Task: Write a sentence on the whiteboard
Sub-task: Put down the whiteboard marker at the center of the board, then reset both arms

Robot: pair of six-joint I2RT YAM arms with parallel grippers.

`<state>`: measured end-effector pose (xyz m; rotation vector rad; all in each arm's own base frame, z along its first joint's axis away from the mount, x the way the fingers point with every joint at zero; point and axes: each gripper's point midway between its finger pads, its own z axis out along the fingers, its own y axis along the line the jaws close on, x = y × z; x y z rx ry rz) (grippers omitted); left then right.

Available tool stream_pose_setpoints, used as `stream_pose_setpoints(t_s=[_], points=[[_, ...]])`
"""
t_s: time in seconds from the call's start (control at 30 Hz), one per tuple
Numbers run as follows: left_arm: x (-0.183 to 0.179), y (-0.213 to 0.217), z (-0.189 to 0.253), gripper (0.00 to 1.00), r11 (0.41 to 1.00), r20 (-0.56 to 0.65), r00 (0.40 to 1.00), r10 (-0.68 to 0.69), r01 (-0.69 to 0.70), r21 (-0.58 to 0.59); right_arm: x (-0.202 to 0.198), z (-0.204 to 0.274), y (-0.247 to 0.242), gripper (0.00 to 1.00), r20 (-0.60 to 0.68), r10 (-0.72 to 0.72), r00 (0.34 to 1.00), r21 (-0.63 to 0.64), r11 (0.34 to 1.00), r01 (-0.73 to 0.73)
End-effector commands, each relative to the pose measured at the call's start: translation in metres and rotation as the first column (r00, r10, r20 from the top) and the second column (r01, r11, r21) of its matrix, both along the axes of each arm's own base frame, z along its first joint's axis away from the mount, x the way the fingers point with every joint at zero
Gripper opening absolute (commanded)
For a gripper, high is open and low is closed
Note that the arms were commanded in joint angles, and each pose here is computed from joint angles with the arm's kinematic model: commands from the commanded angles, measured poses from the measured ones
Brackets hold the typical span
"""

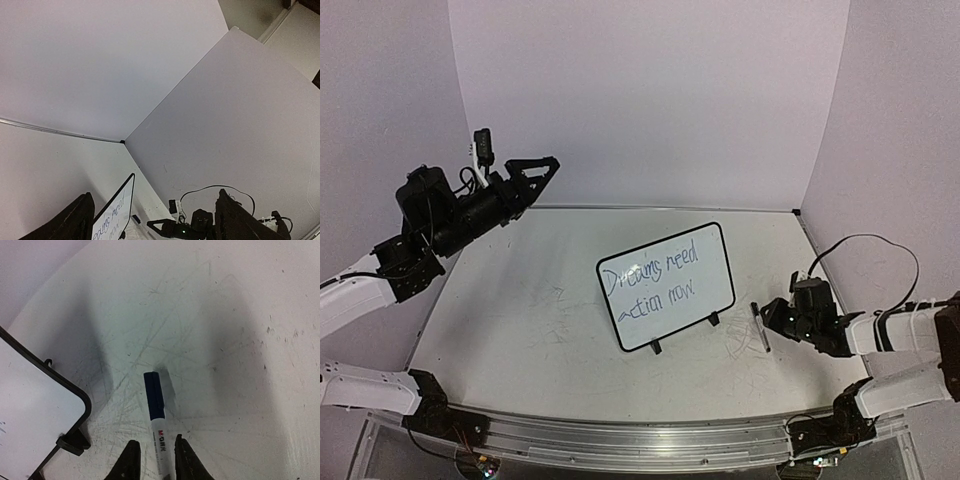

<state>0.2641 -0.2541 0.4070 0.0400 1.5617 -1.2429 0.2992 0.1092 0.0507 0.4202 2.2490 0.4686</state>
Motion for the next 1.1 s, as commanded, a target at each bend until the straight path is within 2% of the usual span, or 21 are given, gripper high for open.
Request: stream_pose_setpoints(t_s=[0.0,0.13,0.2,0.3,0.33,0.43,0.6,0.7,0.87,1.07], points=[[-0.010,0.009,0.047,0.84,0.999,0.126,0.992,0.010,-0.006,-0.031,0.004,0.017,-0.001,0.39,0.037,-0.054,0.998,0.061,0.997,0.051],[-0.010,0.026,0.068,0.85,0.995,0.183,0.979,0.094,-0.098,0.012,0.000,0.062,-0.012,0.58,0.101,-0.088,0.991,0.060,0.995,0.083],[-0.007,0.036,0.079,0.85,0.983,0.214,0.965,0.153,-0.170,0.066,-0.005,0.109,-0.021,0.69,0.202,-0.090,0.975,0.049,0.995,0.082],[-0.012,0.056,0.109,0.85,0.963,0.285,0.933,0.222,-0.256,0.088,-0.019,0.190,-0.031,0.95,0.348,-0.037,0.937,-0.022,0.999,0.047],[-0.015,0.062,0.115,0.86,0.953,0.304,0.922,0.241,-0.283,0.103,-0.024,0.219,-0.034,0.98,0.397,-0.005,0.918,-0.062,0.998,0.033],[-0.023,0.079,0.136,0.87,0.939,0.341,0.894,0.291,-0.336,0.078,-0.043,0.283,-0.049,0.98,0.473,0.021,0.881,-0.136,0.989,0.050],[-0.034,0.093,0.150,0.87,0.933,0.362,0.877,0.315,-0.357,0.054,-0.094,0.397,-0.077,0.98,0.663,-0.014,0.748,-0.096,0.990,0.104],[-0.038,0.100,0.155,0.87,0.927,0.365,0.869,0.335,-0.373,0.036,-0.125,0.438,-0.100,0.98,0.737,-0.070,0.672,-0.055,0.985,0.162],[-0.039,0.100,0.155,0.87,0.930,0.364,0.871,0.330,-0.367,0.035,-0.152,0.463,-0.121,0.98,0.786,-0.120,0.606,-0.020,0.975,0.219],[-0.038,0.095,0.153,0.87,0.936,0.366,0.877,0.310,-0.349,0.045,-0.158,0.466,-0.122,0.98,0.799,-0.077,0.596,-0.072,0.972,0.223]])
